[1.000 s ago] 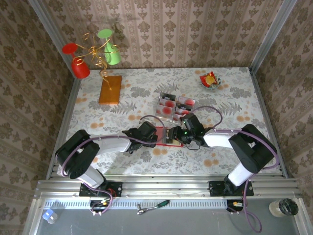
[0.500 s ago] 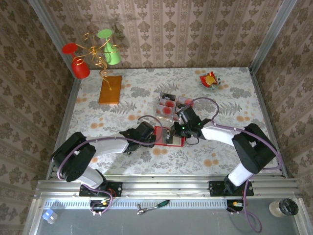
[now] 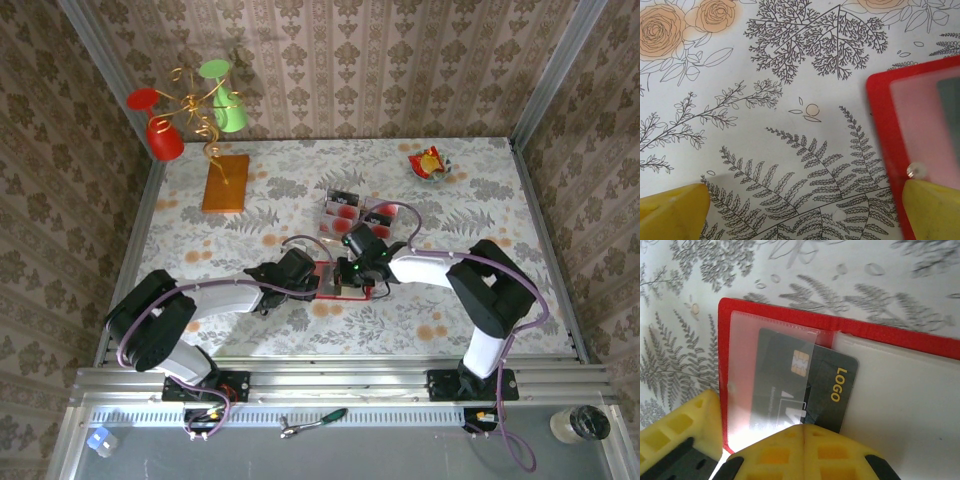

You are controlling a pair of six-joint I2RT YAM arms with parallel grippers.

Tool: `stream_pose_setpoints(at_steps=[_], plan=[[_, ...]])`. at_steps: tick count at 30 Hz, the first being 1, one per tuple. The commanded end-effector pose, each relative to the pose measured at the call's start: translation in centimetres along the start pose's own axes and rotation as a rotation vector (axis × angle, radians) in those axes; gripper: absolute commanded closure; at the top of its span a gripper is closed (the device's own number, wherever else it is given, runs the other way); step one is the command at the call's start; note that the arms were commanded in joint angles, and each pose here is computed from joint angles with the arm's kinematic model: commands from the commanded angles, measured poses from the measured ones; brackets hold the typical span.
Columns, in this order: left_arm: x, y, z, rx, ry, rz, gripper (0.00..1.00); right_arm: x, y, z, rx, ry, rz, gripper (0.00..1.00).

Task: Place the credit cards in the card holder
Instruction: Insert the credit card into the card slot.

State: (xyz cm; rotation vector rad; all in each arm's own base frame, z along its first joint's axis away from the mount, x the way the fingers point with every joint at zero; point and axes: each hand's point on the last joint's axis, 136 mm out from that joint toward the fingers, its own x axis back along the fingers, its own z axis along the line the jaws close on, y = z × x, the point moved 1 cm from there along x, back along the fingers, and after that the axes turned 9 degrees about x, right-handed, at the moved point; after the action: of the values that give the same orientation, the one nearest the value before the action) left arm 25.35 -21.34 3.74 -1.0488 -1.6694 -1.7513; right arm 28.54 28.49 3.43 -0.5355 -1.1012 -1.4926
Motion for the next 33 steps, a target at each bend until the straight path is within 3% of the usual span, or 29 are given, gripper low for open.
stream_pose_setpoints(at_steps=[1,11,33], plan=[[0.1,-0.3,0.3,0.028,-0.004,0.005,0.00,-0.2,0.0,0.1,-0.001,-0.026,0.008,0.95],[0.4,-0.5,0.8,0.025,0.009,0.002,0.00,3.9,1.7,-0.4,0.023,-0.063,-0.066,0.94],[0.2,-1.0,1.7,0.033,0.017,0.015,0.00,0.3,1.0,0.2,0.027,-0.050,0.013,0.96]])
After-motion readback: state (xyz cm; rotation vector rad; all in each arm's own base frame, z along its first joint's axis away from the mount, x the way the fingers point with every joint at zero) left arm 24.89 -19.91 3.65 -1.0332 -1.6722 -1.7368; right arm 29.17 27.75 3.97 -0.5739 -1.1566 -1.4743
